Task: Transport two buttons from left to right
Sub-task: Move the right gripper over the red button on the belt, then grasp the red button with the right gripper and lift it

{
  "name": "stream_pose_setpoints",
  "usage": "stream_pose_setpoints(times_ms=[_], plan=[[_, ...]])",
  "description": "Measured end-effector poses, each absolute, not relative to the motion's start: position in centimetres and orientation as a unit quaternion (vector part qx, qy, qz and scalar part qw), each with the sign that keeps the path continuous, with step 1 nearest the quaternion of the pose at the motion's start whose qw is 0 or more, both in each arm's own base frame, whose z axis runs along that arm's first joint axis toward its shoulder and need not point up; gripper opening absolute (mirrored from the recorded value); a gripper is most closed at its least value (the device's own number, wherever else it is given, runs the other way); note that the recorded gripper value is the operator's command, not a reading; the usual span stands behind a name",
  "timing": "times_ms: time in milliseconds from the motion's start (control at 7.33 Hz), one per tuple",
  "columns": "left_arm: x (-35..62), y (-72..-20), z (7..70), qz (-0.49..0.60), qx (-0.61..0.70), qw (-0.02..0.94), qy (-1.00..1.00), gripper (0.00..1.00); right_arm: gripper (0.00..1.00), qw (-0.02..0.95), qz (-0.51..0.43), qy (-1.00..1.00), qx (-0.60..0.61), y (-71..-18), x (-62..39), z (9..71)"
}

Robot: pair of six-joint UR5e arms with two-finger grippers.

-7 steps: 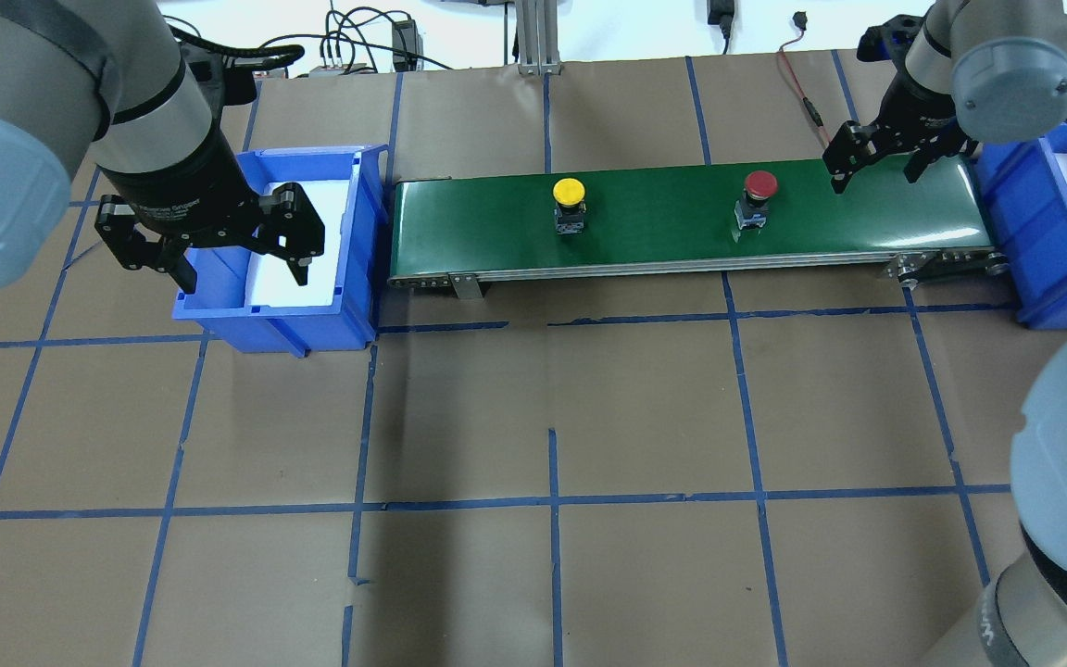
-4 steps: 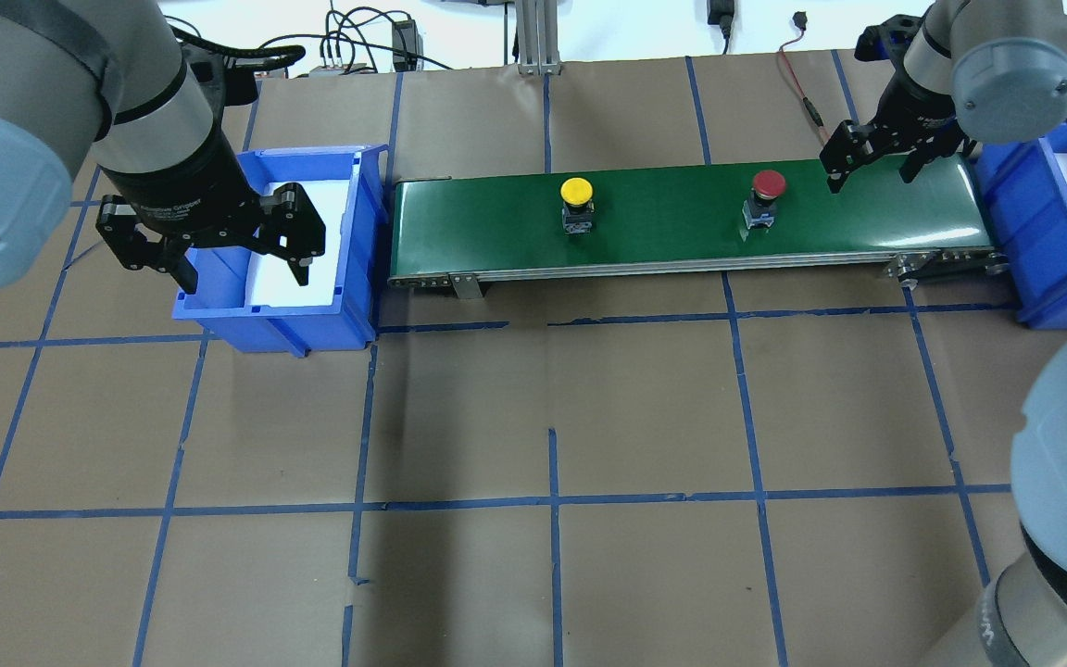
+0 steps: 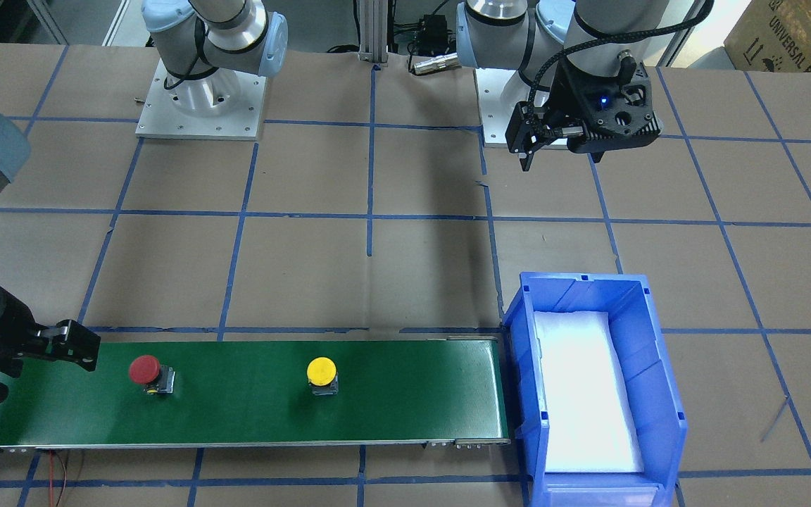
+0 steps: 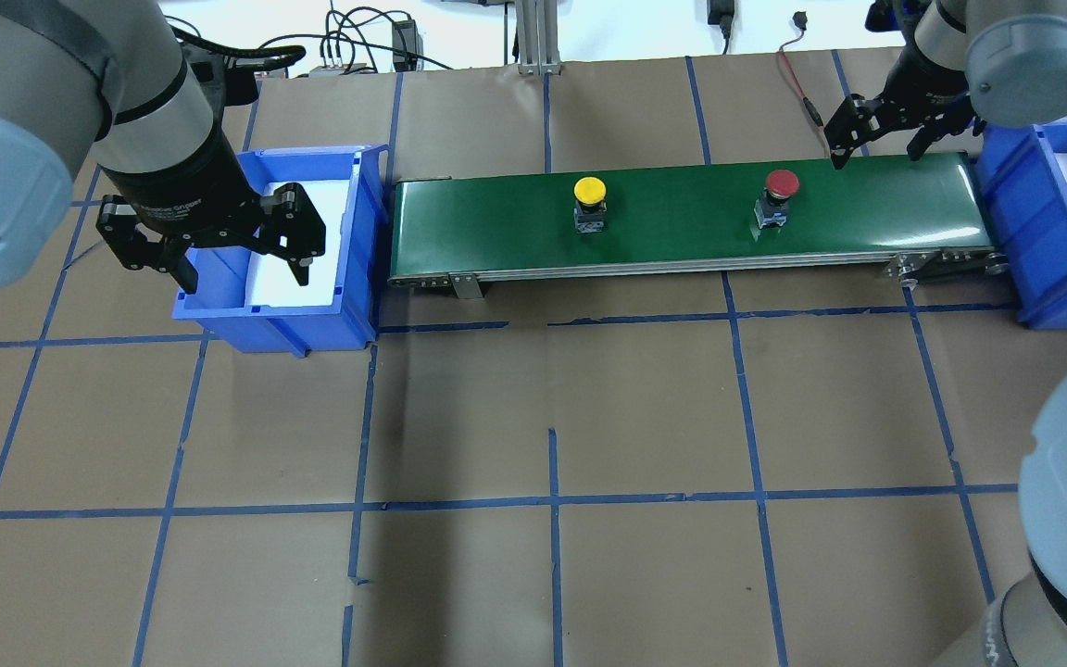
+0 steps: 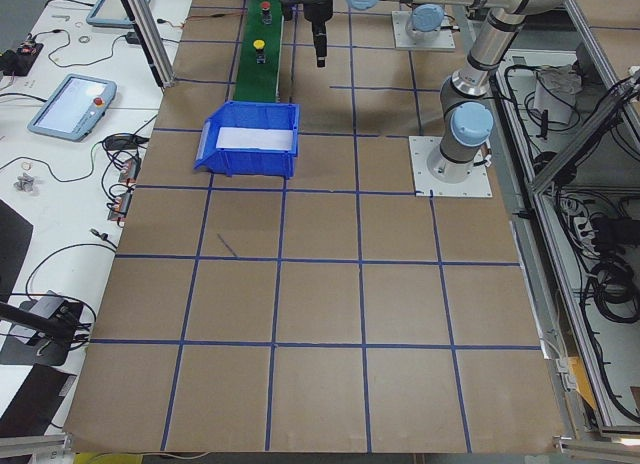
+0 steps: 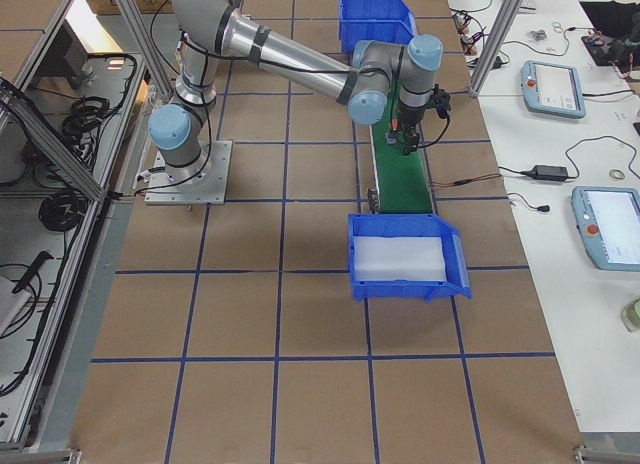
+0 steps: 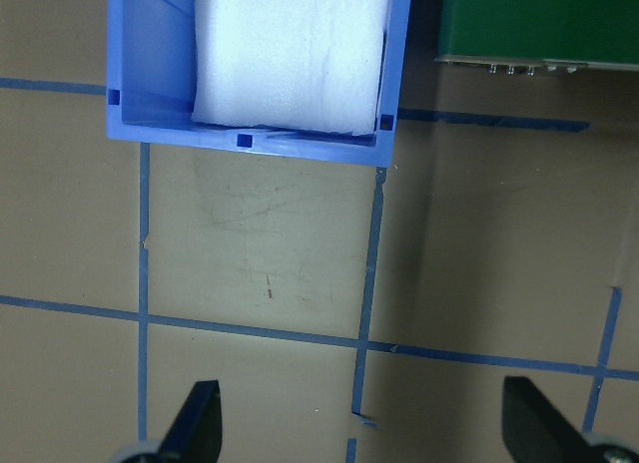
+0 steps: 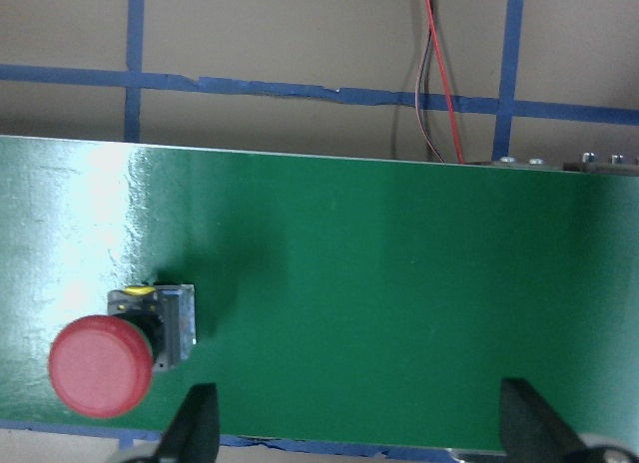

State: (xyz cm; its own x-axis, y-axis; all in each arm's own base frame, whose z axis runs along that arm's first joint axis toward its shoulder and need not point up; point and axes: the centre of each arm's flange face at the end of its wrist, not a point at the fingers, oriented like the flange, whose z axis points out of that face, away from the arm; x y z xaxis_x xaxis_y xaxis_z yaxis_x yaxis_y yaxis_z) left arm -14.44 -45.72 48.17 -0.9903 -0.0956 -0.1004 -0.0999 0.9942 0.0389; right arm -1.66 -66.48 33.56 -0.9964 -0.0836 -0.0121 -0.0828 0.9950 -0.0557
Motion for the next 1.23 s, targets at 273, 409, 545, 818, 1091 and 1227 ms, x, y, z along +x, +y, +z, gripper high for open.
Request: stream_pose_setpoints(times_ms=[273,409,545,818,1091,1227], plan=[[-14.4,-45.7,48.2,0.022,-0.049,0.049,0.997,1.0,1.0,0.011,-0.029,0.999,-0.039,-66.5,0.3,33.6],[-14.4,-45.7,48.2,0.022,-0.049,0.049,0.997,1.0,1.0,0.01,-0.027,0.999,-0.042,-66.5,1.1,33.4],[-14.4,-45.7,48.2,0.022,-0.049,0.049,0.997,1.0,1.0,0.011,-0.025,0.999,-0.044,-66.5,1.5,33.2],[-14.4,-45.7,48.2,0.022,-0.05,0.049,0.997,1.0,1.0,0.012,-0.024,0.999,-0.045,-66.5,1.9,33.1],[-14.4,-45.7,48.2,0.022,-0.05,0.049,0.997,1.0,1.0,0.013,-0.021,0.999,-0.047,-66.7,1.9,32.3],[-14.4,-45.7,48.2,0.022,-0.05,0.049,0.997,1.0,1.0,0.013,-0.022,0.999,-0.048,-66.9,1.9,31.9]])
